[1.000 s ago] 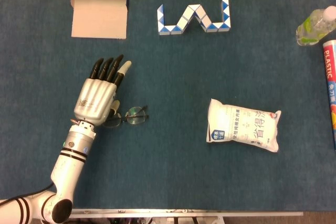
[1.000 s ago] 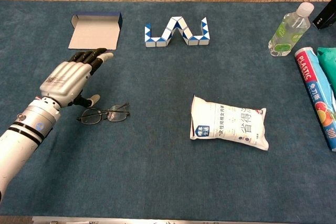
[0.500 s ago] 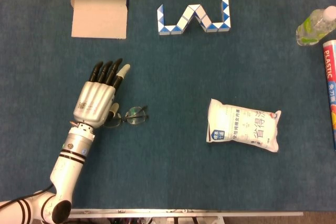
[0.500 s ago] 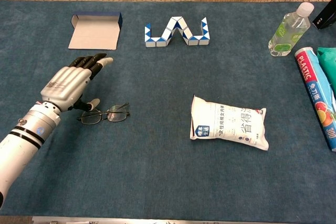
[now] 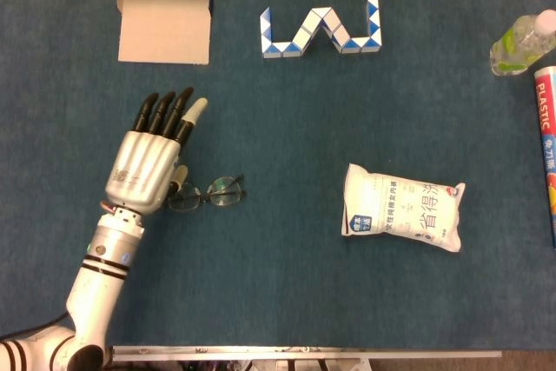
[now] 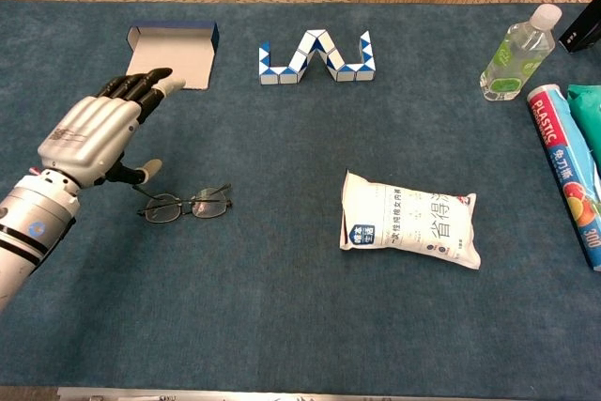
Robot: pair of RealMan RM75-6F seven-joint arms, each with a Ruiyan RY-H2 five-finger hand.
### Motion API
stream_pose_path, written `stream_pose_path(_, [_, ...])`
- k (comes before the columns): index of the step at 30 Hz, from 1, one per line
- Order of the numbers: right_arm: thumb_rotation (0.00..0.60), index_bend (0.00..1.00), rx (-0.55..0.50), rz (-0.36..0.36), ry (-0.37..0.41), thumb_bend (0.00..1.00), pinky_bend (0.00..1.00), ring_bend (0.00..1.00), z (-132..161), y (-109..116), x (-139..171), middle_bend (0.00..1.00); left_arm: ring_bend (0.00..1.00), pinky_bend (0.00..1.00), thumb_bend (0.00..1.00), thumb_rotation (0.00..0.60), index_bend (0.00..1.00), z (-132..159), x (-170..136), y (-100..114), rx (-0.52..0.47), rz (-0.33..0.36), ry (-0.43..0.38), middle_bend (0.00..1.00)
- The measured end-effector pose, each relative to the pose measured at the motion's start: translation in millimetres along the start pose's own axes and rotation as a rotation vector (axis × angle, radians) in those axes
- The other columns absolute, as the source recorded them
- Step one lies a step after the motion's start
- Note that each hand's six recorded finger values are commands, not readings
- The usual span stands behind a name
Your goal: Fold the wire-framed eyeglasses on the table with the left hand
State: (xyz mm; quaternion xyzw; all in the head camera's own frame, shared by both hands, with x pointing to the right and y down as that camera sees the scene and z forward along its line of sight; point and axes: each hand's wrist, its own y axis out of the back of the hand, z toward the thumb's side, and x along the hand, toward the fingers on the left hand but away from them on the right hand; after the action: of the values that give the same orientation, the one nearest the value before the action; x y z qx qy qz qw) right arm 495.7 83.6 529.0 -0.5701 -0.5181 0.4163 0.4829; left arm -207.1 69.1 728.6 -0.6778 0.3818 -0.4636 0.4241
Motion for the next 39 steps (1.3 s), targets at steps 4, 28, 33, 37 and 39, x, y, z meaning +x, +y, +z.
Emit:
stream_pose_path(4, [0.600, 0.45, 0.002, 0.003, -0.002, 0.23, 0.27, 0.28, -0.1, -0.9, -0.4, 0.44, 0.00, 0.00, 0.28, 0.600, 0.03, -3.0, -2.3, -1.0, 0.000, -0.003, 0.008, 0.00])
stream_pose_path(28, [0.600, 0.45, 0.006, 0.009, -0.008, 0.23, 0.27, 0.28, -1.6, -3.3, -2.0, 0.44, 0.00, 0.00, 0.28, 0.600, 0.02, -32.5, -14.4, -32.4, -0.004, -0.072, 0.074, 0.00])
stream_pose_path(33, [0.600, 0.45, 0.005, 0.006, -0.009, 0.23, 0.27, 0.28, -2.1, -2.5, -2.2, 0.44, 0.00, 0.00, 0.28, 0.600, 0.02, -35.4, -15.2, -38.2, -0.004, -0.086, 0.080, 0.00])
stream_pose_path(37, [0.600, 0.45, 0.004, 0.006, -0.010, 0.23, 0.27, 0.28, -2.5, -2.2, -2.3, 0.44, 0.00, 0.00, 0.28, 0.600, 0.02, -37.0, -16.5, -42.3, 0.005, -0.098, 0.081, 0.00])
stream_pose_path(39, [0.600, 0.45, 0.004, 0.006, -0.010, 0.23, 0.27, 0.28, -2.6, -2.1, -2.3, 0.44, 0.00, 0.00, 0.28, 0.600, 0.02, -37.5, -17.4, -43.3, 0.008, -0.101, 0.082, 0.00])
